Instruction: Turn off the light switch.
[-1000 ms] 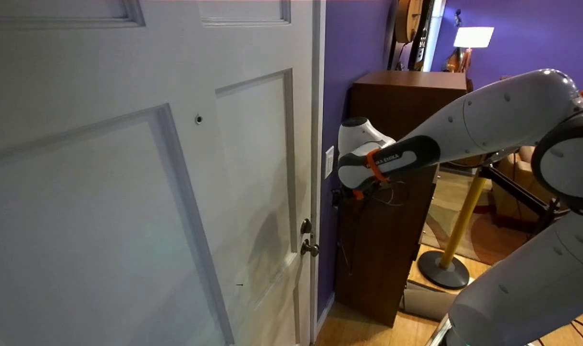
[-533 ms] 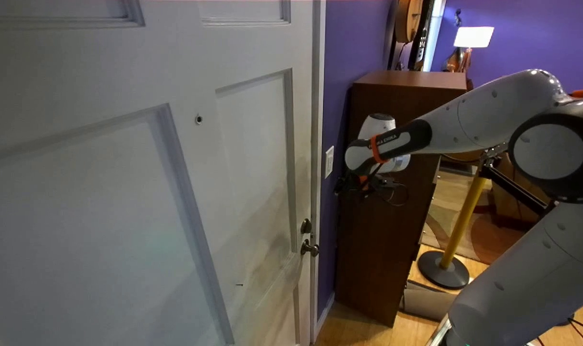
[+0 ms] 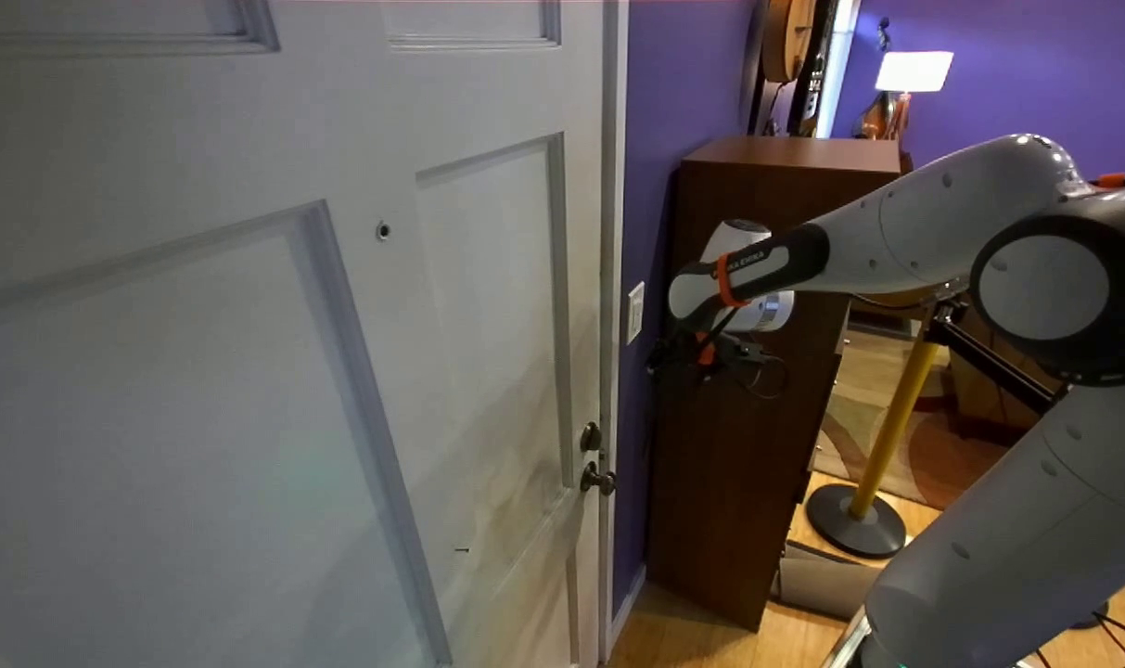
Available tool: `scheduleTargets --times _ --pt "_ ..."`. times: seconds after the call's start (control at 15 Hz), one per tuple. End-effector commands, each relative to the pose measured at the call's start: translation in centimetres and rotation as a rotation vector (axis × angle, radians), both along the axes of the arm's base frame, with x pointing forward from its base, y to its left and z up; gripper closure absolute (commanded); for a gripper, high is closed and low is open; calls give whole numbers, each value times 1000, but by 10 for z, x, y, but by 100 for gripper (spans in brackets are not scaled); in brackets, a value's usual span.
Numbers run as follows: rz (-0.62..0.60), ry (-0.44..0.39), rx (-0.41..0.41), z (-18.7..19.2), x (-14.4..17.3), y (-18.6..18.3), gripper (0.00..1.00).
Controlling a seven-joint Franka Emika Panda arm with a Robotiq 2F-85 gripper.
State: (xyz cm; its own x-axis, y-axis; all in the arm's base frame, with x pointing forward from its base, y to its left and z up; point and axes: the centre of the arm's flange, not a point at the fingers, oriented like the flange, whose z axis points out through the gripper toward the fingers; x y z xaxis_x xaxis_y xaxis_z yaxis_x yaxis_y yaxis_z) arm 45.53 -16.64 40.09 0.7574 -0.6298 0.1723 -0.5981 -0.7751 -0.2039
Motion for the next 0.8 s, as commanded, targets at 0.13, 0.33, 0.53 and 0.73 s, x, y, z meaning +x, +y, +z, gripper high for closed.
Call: scheduleTargets --times 0.13,0.33,0.53,0.73 --pt "-31 35 71 -5 14 -22 0" --pt "-13 20 109 -3 23 -38 0" --pt "12 -30 127 2 33 -54 0" --pt "13 -78 134 10 41 -72 0"
